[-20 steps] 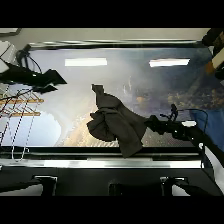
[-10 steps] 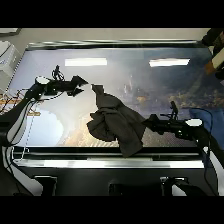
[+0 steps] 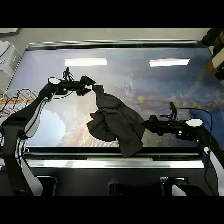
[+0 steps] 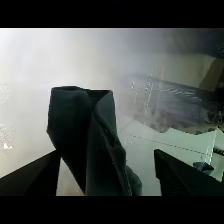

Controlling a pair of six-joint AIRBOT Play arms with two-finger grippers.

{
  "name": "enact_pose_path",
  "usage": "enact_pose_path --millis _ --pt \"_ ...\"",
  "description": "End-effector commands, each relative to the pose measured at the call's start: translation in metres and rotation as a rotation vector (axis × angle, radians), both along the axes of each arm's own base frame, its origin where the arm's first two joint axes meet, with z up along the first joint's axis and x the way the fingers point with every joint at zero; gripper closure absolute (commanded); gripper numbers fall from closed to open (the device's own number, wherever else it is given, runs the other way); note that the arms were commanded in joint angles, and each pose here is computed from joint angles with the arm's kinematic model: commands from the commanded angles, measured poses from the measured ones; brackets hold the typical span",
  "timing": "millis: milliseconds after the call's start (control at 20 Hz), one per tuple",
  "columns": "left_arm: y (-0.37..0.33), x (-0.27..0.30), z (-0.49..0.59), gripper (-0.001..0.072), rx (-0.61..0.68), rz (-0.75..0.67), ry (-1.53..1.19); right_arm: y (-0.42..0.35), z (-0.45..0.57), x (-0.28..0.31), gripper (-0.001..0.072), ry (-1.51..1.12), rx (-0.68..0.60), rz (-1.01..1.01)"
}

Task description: Fold the clothes and pants, and hang the long-sleeved shirts on hangers.

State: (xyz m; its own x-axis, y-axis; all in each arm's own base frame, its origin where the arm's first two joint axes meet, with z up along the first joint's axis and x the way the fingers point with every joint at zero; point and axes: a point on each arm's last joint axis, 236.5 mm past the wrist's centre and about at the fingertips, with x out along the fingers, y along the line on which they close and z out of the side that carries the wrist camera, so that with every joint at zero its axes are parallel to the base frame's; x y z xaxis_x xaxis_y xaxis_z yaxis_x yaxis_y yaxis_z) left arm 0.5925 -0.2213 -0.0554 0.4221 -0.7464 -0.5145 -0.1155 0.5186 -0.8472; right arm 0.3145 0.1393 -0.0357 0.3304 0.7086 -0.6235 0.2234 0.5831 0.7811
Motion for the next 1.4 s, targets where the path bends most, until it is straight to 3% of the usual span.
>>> enact_pose_path --millis 0,200,400,500,650,800,950,1150,1350 --pt "-0.016 -0.009 -0.006 0.0237 -0.013 -0.036 0.028 0.001 0.002 0.000 0.0680 0.001 0.003 -0.004" --pt "-0.027 -0.018 -0.006 0.0683 -0.019 -0.072 0.040 0.000 0.009 0.001 0.0680 -0.021 0.001 -0.005" --pt "-0.017 -0.016 0.021 0.0694 -0.034 -0.088 0.011 -0.002 0.031 0.004 0.0680 -0.098 -0.017 -0.007" --pt "0.007 -0.002 0.068 0.0695 -0.023 -0.081 -0.083 -0.014 0.051 0.014 0.0681 -0.165 -0.093 -0.023" --pt "0.068 0.011 0.168 0.0695 0.111 -0.042 -0.285 -0.051 0.129 0.052 0.0682 -0.388 -0.276 -0.107" --pt "0.137 -0.006 0.277 0.0695 0.288 0.089 -0.481 -0.087 0.254 0.077 0.0682 -0.676 -0.438 -0.232" --pt "0.184 -0.056 0.387 0.0694 0.424 0.219 -0.677 -0.098 0.389 0.061 0.0681 -0.961 -0.514 -0.304" --pt "0.193 -0.165 0.524 0.0694 0.505 0.338 -0.963 -0.072 0.530 -0.012 0.0681 -1.261 -0.447 -0.310" --pt "0.174 -0.279 0.605 0.0694 0.547 0.406 -1.185 -0.032 0.578 -0.084 0.0681 -1.347 -0.329 -0.197"
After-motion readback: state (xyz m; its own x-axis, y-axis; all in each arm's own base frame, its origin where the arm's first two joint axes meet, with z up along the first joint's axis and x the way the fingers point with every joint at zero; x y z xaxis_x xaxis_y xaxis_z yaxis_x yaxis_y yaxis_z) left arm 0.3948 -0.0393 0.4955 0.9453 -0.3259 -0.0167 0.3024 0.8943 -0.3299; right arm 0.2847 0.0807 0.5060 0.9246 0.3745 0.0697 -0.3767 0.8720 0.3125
